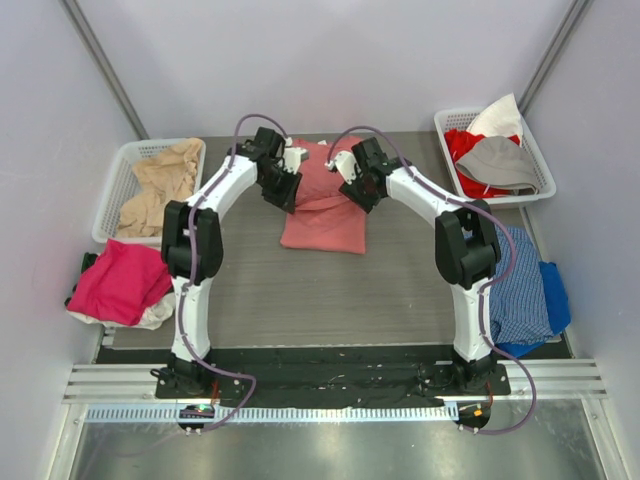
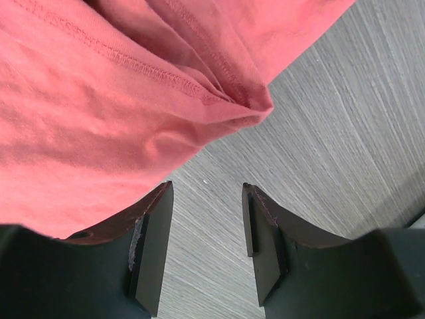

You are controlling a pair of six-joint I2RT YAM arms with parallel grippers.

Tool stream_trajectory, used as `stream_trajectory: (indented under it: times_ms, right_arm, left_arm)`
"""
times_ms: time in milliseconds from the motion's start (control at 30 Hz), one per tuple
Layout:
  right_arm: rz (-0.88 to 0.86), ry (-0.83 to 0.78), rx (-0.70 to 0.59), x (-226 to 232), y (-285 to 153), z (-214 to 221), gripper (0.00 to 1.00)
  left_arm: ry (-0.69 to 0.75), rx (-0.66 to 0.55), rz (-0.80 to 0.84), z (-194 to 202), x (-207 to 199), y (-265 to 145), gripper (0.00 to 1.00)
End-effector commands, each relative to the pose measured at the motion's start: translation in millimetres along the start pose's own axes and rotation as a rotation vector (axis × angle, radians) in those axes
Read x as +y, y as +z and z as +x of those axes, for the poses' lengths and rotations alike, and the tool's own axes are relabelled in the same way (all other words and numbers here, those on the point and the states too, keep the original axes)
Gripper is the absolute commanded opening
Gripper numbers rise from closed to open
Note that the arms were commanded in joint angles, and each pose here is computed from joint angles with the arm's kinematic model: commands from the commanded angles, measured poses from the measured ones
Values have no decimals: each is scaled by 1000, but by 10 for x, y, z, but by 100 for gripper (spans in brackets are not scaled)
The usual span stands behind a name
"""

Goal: Fold and stack the t-shirts
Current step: Fold the tshirt

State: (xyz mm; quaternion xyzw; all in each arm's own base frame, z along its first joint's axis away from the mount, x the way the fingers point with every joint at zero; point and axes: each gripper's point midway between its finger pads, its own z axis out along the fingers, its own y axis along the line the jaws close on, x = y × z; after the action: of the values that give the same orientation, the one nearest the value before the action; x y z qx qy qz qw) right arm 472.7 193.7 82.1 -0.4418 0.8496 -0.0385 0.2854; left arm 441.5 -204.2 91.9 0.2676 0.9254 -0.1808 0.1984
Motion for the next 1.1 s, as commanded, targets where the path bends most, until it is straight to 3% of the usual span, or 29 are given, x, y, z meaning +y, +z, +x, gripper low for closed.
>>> stream_trajectory:
  times_ms: [0,633,1067]
  right_arm:
    - [45,5,-87,-118,-296,-224,53]
    - [50,16,-98,-114,-353,-207,53]
    - [44,17,-98,-89,-322,-186,53]
  left_arm:
    - [39,-7,47,-61,-162,46,30]
    - [36,-22,0,-303,-15,494,29]
    - [44,-128,-79,-599,107,448,29]
